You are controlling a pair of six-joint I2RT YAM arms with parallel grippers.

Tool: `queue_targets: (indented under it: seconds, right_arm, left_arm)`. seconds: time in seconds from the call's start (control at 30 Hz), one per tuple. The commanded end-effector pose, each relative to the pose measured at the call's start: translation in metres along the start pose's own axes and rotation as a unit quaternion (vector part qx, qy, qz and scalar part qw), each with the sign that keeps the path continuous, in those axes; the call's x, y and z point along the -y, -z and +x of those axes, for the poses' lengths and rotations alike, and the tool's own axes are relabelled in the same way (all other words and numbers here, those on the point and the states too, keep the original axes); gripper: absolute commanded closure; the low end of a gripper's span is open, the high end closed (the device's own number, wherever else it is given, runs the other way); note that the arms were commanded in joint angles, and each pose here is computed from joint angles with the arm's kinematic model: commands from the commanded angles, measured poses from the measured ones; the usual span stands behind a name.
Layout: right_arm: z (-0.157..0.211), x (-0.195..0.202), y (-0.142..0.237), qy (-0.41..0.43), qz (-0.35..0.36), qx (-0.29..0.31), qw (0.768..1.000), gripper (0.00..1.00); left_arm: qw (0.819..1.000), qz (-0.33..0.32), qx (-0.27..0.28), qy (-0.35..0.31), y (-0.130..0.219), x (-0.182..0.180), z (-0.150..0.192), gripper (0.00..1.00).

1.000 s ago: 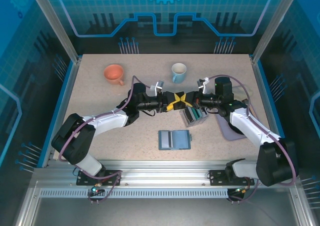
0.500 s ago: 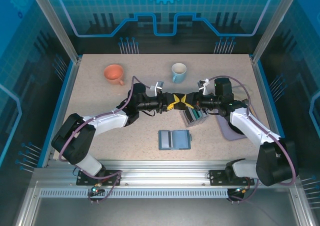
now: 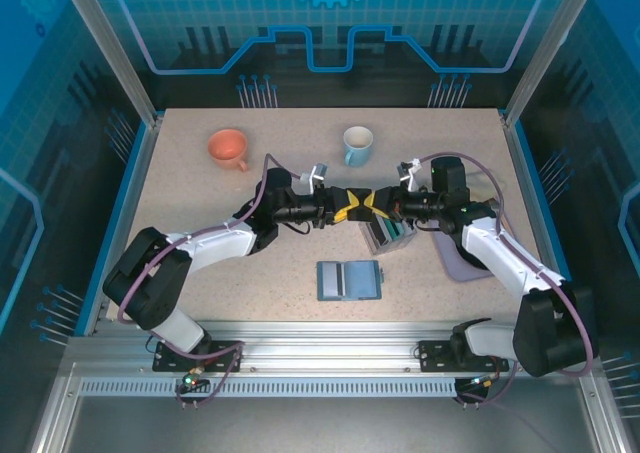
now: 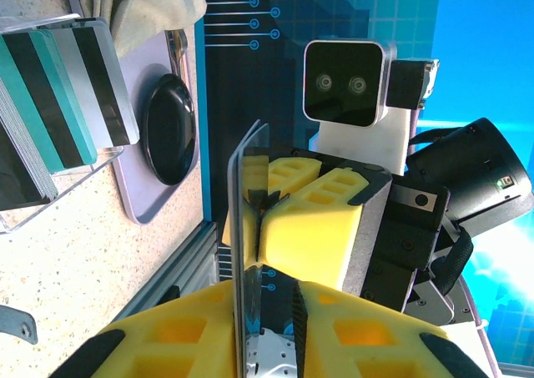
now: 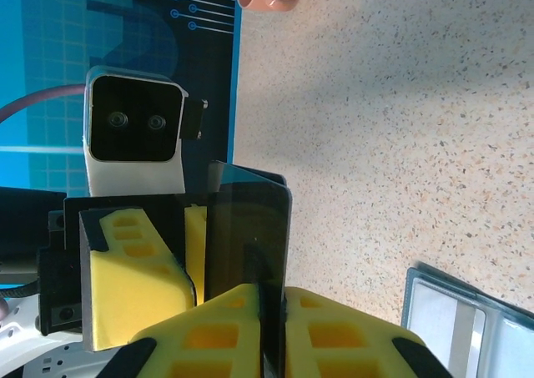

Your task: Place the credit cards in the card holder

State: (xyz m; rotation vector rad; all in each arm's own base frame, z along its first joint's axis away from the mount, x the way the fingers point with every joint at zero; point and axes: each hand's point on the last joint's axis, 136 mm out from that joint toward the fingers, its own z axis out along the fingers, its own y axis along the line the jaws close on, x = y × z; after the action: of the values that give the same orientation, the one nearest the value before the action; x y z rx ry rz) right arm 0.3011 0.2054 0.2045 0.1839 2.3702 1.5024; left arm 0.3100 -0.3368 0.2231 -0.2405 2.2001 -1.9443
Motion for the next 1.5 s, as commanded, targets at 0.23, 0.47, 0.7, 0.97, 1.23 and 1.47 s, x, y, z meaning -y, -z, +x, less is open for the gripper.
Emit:
queue_targets:
  seconds: [0.23,0.47,0.7,0.97,1.23,1.47]
  right_arm:
    - [0.0,0.031,0.007,-0.033,0.057,0.011,0.998,0.89]
    - [-0.002,0.041,0.011,-0.037,0.094,0.017,0.995,0.92]
    - [0.01,0.063,0.021,-0.088,0.16,0.015,0.983,0.92]
    - [0.005,0.061,0.025,-0.094,0.166,0.021,0.981,0.92]
    - [0.002,0.057,0.024,-0.087,0.168,0.007,0.982,0.92]
    - [-0.002,0.054,0.033,-0.056,0.185,0.019,0.981,0.92]
  left_arm:
    - [0.997,0.06,-0.003,-0.052,0.01,0.04,0.002,0.78]
    - [0.999,0.022,0.025,-0.028,0.014,0.019,-0.008,0.9]
    - [0.999,-0.012,0.031,-0.009,0.015,0.003,-0.008,0.98]
    - [0.999,-0.043,0.016,-0.008,0.013,-0.005,-0.007,1.0]
    - [0.999,-0.051,0.01,-0.005,0.014,-0.01,-0.004,1.0]
    - [0.998,-0.066,0.015,-0.008,0.018,-0.017,-0.006,1.0]
